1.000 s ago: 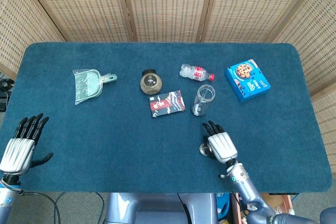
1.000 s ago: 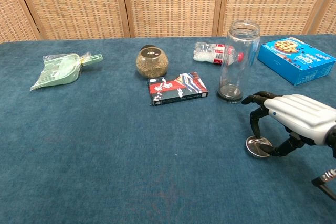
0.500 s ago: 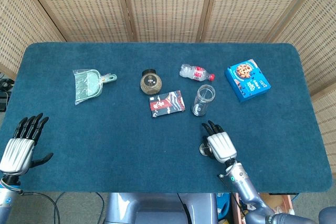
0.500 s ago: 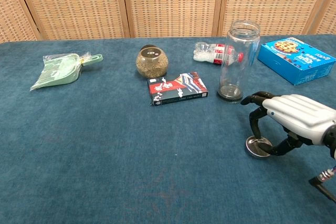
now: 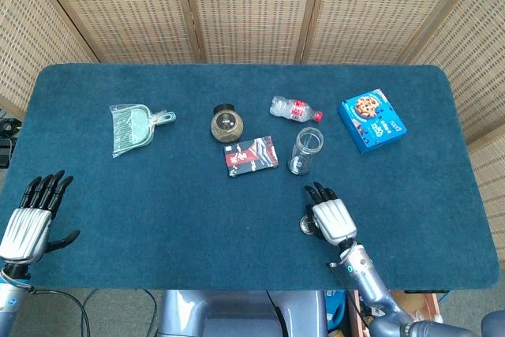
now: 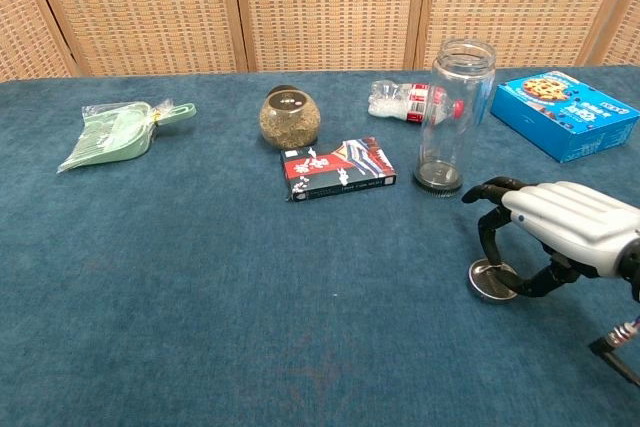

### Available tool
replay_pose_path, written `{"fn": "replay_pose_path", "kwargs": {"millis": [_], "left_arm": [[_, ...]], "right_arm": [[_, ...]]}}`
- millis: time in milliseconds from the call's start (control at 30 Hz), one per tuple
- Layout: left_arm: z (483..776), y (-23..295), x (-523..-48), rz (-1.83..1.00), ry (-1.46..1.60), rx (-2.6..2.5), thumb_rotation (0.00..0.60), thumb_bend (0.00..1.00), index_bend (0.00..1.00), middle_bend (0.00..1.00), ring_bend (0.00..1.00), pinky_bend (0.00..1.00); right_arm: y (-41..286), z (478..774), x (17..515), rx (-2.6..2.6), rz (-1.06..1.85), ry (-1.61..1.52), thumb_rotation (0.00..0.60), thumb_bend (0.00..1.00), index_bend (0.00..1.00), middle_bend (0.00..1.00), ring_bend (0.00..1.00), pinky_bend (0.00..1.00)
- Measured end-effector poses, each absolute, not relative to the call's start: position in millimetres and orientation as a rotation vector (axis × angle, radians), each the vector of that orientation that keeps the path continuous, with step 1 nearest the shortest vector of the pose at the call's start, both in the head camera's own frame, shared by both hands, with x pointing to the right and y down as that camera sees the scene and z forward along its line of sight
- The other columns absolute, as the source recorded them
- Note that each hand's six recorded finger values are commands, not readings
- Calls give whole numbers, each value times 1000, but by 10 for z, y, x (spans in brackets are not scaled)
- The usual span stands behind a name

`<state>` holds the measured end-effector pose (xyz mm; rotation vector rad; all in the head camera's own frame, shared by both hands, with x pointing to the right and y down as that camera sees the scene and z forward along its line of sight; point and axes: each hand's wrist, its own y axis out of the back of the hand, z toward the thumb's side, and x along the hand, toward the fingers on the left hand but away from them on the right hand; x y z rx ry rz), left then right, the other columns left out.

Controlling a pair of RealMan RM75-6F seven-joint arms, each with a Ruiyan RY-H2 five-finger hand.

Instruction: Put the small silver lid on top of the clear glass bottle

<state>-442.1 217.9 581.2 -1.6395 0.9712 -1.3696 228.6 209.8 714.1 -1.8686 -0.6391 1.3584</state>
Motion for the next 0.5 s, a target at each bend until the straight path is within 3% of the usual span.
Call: {"fn": "replay_pose_path", "kwargs": {"millis": [500], "left_arm": [[5792, 2176, -4437, -1367, 982, -1639, 600, 190, 0, 0, 0, 0]], "right_arm": [[2005, 6926, 2264, -1825, 1334, -644, 600, 556, 619, 179, 0, 222]]}}
